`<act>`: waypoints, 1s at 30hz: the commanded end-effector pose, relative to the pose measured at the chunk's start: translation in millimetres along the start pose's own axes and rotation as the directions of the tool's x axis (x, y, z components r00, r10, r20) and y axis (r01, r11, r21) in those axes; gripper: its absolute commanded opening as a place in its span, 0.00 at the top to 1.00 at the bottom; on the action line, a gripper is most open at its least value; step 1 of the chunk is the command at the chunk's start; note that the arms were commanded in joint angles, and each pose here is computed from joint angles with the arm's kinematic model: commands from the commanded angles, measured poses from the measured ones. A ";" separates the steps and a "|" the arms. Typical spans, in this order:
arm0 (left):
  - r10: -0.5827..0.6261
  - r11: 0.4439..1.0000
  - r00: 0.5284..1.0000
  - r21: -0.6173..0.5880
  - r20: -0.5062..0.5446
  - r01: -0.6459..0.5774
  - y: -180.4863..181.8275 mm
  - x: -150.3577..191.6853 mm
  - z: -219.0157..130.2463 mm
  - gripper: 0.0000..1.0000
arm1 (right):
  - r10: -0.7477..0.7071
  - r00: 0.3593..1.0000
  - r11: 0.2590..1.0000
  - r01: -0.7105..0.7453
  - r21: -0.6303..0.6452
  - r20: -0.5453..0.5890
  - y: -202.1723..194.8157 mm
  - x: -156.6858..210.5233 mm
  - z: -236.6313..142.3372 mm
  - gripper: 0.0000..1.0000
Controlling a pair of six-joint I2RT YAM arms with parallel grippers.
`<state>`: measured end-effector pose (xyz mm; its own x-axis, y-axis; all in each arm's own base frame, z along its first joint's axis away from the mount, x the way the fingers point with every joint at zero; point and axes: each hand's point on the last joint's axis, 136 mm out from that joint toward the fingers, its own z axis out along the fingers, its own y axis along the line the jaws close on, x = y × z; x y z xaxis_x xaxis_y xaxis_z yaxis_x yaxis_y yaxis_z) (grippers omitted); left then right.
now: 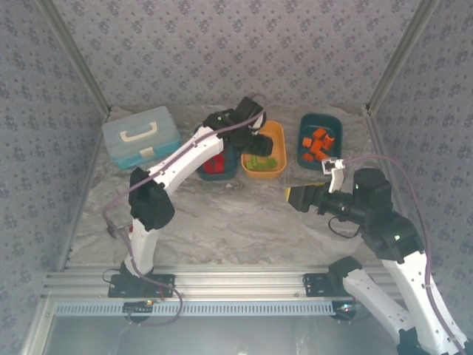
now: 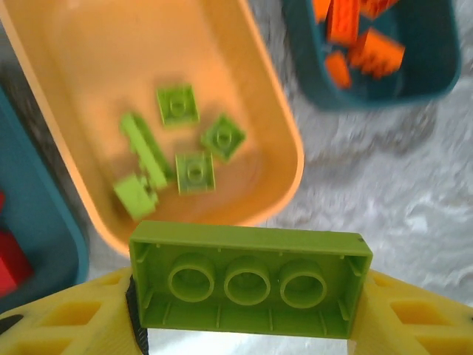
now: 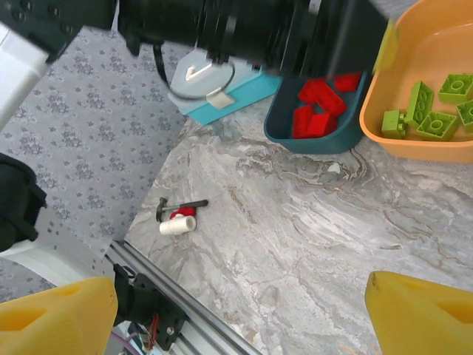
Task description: Sort the legos into containers by color
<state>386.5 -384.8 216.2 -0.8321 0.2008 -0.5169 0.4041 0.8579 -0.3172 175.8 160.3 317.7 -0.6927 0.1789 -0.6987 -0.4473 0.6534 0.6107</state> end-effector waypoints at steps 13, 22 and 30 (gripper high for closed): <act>-0.192 0.979 0.980 0.085 0.047 0.188 60.0 -60.9 118.6 0.47 | 0.082 0.996 0.996 -0.081 0.029 -0.022 -25.9 19.3 41.0 0.12; -0.223 0.973 0.975 0.070 0.012 0.222 69.4 -50.2 140.3 0.35 | 0.070 0.996 0.997 -0.067 0.043 -0.061 -28.4 26.6 53.9 0.12; -0.235 0.967 0.971 0.110 0.040 0.229 55.2 -64.7 116.8 0.21 | 0.070 0.995 0.997 -0.066 0.045 -0.073 -28.1 28.0 57.2 0.12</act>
<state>506.1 -398.1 106.6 -0.9047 -0.0079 -0.4259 0.2155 0.8540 -0.4735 200.0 188.8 258.0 -0.7683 0.1586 -0.6201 -0.3770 0.6708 0.6387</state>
